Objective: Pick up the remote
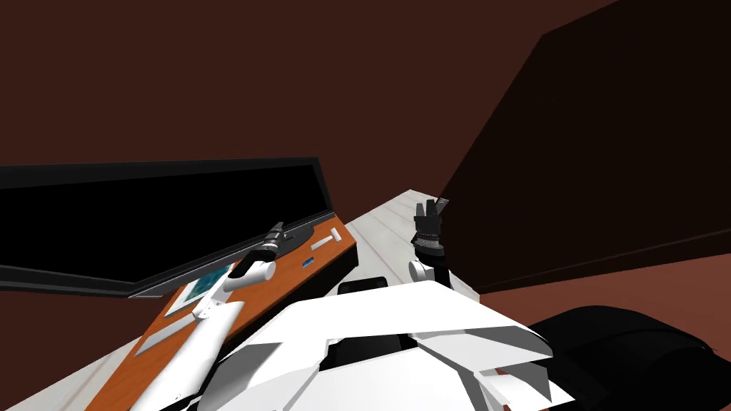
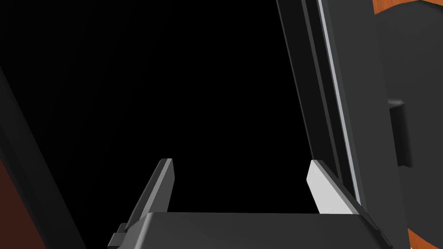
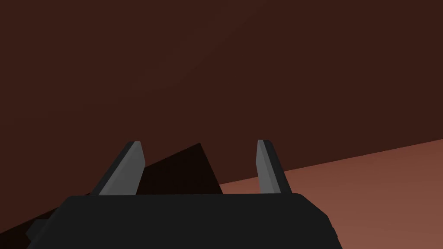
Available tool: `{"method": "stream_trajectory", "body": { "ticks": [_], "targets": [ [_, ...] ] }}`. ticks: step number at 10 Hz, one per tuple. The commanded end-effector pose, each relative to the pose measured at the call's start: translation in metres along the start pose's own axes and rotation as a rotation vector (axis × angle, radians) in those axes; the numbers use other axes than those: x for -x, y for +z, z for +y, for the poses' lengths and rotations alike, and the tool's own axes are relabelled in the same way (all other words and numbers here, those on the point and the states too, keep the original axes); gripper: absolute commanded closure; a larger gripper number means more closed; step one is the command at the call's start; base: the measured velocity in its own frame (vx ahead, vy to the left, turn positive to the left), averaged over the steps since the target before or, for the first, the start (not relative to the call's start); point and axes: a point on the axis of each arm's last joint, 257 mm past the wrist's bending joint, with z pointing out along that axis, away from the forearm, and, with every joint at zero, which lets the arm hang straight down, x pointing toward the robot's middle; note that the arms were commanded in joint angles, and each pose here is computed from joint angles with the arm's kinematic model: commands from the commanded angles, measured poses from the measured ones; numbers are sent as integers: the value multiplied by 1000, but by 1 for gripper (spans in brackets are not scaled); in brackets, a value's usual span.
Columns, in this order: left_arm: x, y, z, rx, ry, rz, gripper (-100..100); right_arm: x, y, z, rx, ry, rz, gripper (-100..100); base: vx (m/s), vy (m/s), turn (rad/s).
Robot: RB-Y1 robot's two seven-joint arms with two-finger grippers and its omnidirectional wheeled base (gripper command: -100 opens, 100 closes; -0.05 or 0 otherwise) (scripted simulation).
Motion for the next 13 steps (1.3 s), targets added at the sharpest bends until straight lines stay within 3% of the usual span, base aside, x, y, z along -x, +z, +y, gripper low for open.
{"method": "stream_trajectory", "body": {
  "ticks": [1, 2, 3, 4, 5, 7, 8, 9, 12, 13],
  "targets": [
    [23, 7, 15, 60, -27, -32, -100, 0, 0, 0, 0, 0, 0, 0, -26, 21, -327],
    [26, 6, 29, 92, -28, -38, -100, 0, 0, 0, 0, 0, 0, 0, -36, 34, -278],
    [48, 10, 38, 126, -58, -71, -100, 0, 0, 0, 0, 0, 0, 0, -56, 47, -344],
    [50, 7, 54, 171, -61, -77, -100, 0, 0, 0, 0, 0, 0, 0, -48, 41, -177],
    [68, 10, 56, 197, -94, -104, -100, 0, 0, 0, 0, 0, 0, 0, -44, 30, -391],
    [73, 5, 80, 253, -100, -116, -100, 0, 0, 0, 0, 0, 0, 0, -19, 21, -64],
    [91, 4, 93, 303, -140, -148, -100, 0, 0, 0, 0, 0, 0, 0, -20, 9, -333],
    [94, 1, 106, 332, -144, -156, -100, 0, 0, 0, 0, 0, 0, 0, -27, 26, -217],
    [128, -8, 135, 430, -238, -226, -100, 0, 0, 0, 0, 0, 0, 0, -25, 27, -276],
    [128, -14, 149, 469, -244, -232, -100, 0, 0, 0, 0, 0, 0, 0, -19, 29, -191]
  ]
}}
